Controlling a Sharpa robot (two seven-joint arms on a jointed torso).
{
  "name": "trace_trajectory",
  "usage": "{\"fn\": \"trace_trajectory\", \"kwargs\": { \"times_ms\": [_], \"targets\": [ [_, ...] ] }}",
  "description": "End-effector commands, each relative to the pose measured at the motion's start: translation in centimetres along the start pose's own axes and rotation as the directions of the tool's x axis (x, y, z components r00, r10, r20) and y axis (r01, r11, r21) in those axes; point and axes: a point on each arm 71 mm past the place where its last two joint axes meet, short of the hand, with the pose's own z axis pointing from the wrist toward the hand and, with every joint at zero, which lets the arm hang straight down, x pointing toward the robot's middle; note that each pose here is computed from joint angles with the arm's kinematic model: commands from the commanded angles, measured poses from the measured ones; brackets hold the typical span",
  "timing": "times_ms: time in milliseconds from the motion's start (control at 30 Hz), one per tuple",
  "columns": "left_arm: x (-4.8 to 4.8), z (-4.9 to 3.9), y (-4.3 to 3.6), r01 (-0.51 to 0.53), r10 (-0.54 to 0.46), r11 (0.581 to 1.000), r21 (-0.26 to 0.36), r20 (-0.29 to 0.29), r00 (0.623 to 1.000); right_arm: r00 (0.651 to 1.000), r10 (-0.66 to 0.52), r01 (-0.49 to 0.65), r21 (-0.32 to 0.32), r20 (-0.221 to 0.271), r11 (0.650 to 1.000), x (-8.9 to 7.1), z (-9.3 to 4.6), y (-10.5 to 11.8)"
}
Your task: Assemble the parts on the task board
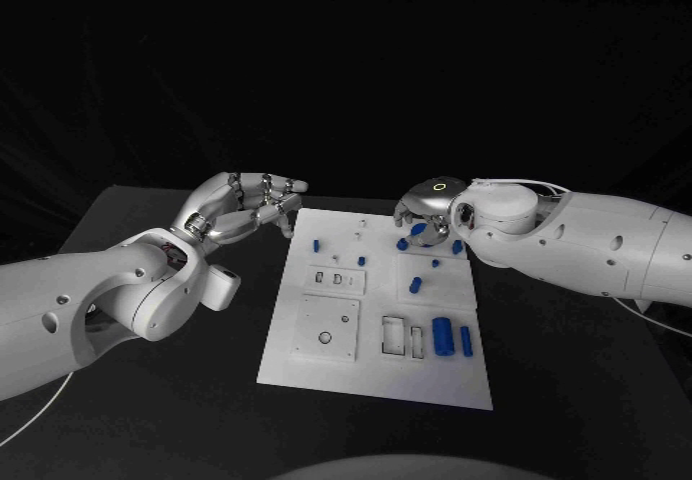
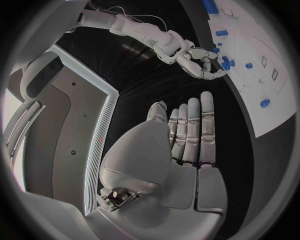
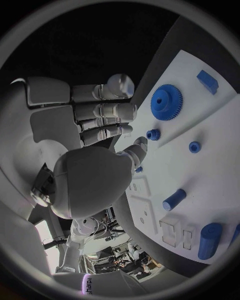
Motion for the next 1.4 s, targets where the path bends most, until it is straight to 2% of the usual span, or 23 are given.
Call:
{"fn": "trace_trajectory", "kwargs": {
  "times_ms": [33,200,533,1400],
  "targets": [
    [0.19,0.07,-0.05,0.008,-0.008,1.000,-0.001,-0.023,1.000,1.000,-0.003,0.003,-0.017,-0.003,1.000,0.2,0.0,0.0],
    [0.15,0.07,0.03,0.008,-0.008,1.000,-0.006,-0.025,1.000,1.000,0.010,-0.011,-0.019,-0.016,1.000,0.6,0.0,0.0],
    [0.18,0.10,0.14,0.011,-0.012,1.000,-0.016,-0.032,0.999,1.000,0.028,-0.028,-0.042,0.002,0.999,1.0,0.3,0.2],
    [0.31,0.11,0.45,0.021,-0.022,1.000,-0.018,-0.048,0.999,0.999,0.052,-0.052,-0.063,-0.004,0.997,2.9,0.8,-0.2]
  ]
}}
